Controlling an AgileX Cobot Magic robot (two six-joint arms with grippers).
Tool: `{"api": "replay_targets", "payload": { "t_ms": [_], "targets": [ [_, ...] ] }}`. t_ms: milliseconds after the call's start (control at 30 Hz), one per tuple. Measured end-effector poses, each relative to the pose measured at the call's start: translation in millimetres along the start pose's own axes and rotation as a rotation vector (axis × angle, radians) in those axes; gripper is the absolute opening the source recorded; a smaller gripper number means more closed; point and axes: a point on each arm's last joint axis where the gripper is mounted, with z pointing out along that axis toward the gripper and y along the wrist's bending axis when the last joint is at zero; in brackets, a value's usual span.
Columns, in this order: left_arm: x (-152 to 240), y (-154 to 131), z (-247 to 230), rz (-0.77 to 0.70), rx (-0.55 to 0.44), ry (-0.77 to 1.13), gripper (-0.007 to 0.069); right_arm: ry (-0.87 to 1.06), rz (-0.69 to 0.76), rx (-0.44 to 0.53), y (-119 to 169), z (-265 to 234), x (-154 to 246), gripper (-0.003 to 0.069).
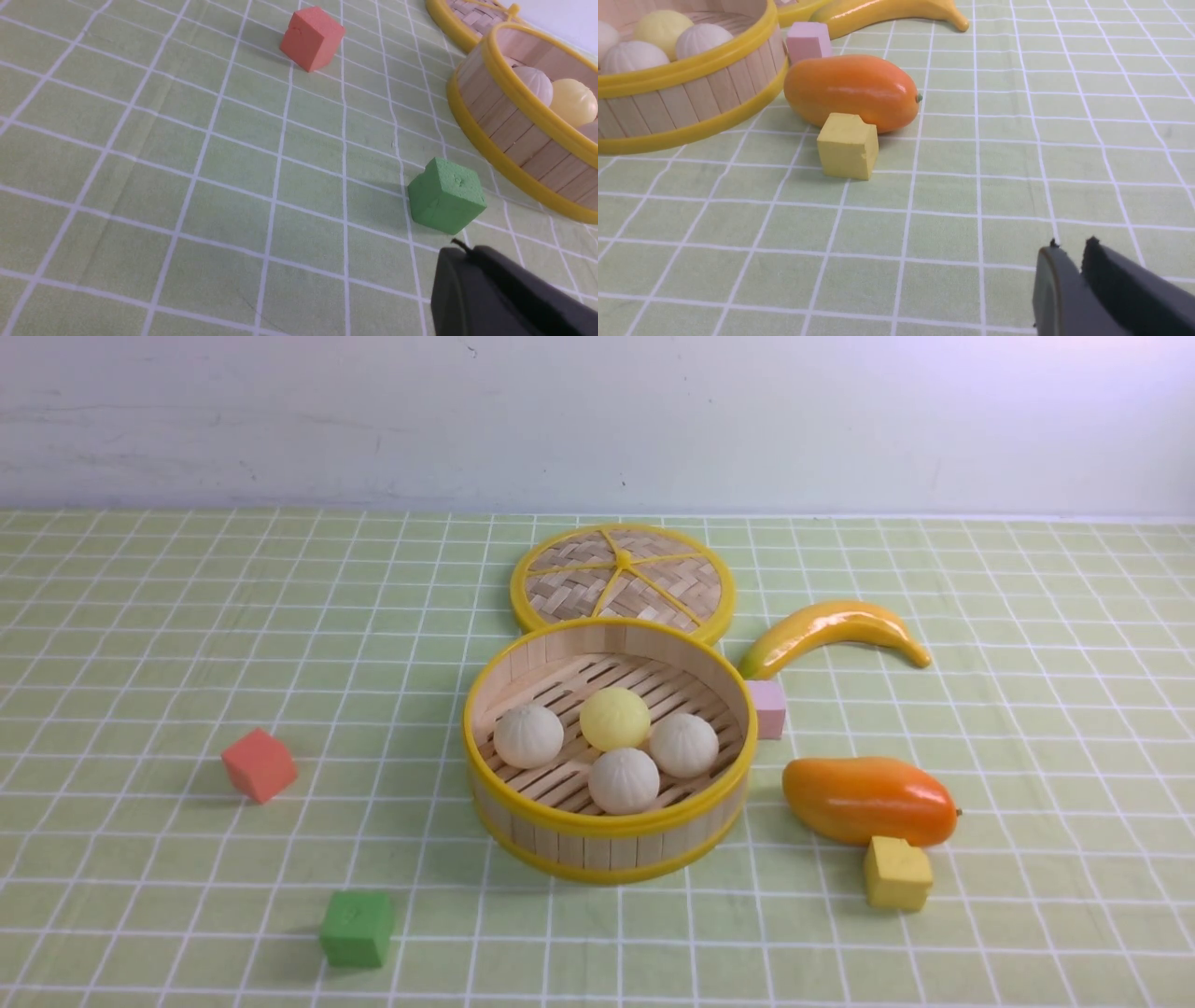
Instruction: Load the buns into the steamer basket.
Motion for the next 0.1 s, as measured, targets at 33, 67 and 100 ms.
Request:
{"api": "replay_targets", "payload": {
  "t_ms": [33, 67, 100],
  "targets": [
    [0.0, 0.0, 0.0, 0.0, 0.0, 0.0, -0.0013, 0.0, 0.0, 0.0, 0.0, 0.0, 0.0, 0.0084],
    [0.0, 0.0, 0.0, 0.0, 0.0, 0.0, -0.0013, 0.0, 0.0, 0.0, 0.0, 0.0, 0.0, 0.0084],
    [0.0, 0.0, 0.0, 0.0, 0.0, 0.0, -0.0012, 0.0, 0.0, 0.0, 0.0, 0.0, 0.0, 0.0084]
  ]
}}
